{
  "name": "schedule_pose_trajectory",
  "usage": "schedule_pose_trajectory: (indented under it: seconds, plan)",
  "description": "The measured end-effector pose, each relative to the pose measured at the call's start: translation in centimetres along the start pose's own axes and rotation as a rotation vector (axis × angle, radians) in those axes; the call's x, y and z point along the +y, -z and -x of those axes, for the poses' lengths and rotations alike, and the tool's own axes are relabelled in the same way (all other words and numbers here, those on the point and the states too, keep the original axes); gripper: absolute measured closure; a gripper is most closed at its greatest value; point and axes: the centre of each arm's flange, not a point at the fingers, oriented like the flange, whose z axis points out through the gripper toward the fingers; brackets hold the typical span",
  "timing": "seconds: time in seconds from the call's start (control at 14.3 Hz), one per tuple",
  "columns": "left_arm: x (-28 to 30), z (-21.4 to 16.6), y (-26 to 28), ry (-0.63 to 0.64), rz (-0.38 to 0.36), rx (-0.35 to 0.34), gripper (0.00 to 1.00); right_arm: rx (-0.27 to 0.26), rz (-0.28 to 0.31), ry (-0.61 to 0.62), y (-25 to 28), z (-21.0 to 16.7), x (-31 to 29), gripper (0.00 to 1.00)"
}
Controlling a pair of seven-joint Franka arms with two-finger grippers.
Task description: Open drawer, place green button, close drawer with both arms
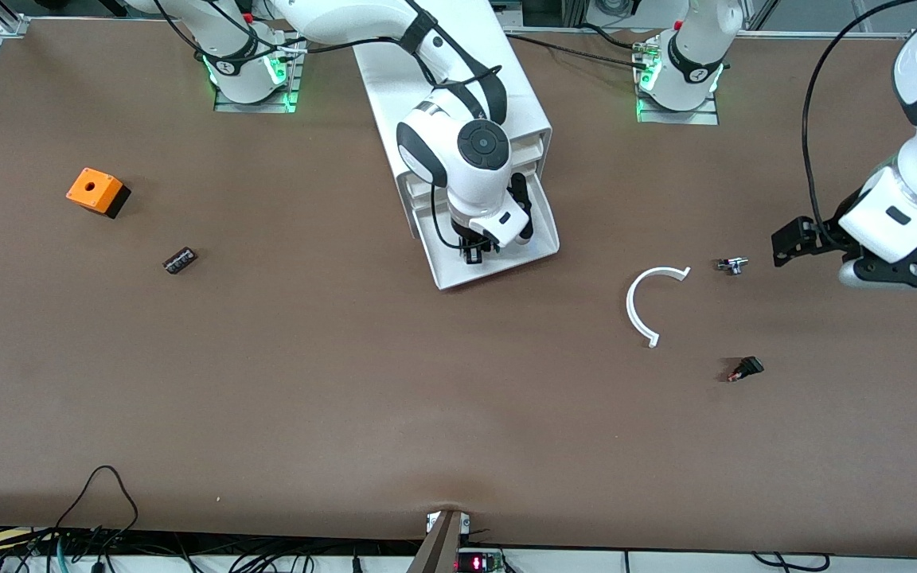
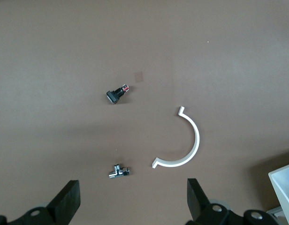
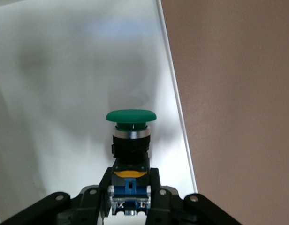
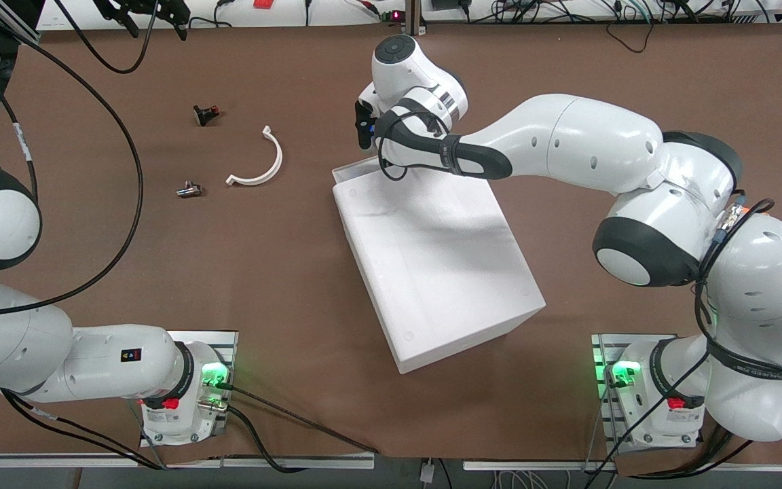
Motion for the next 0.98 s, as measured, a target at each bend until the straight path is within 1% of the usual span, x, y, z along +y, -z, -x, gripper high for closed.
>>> schedule_pose_trajectory:
  seconds: [0.49,0.7,0.98]
  plan:
    - [0.5,0.5,1.2,-0.008,-0.001,-0.004,0.00,-0.002,-0.002,0.077,-0.3,-1.0,-0.9,0.67]
    - [0.5,1.0,2.0,-0.007,-0.003,-0.037,0.00,-0.004,-0.005,0.084,-0.5,-1.2,-1.1,0.67]
    - [0.6,1.1,2.9,-0.009,-0.004,-0.041,0.00,0.002,0.002,0.086,-1.2,-1.4,-1.1,0.67]
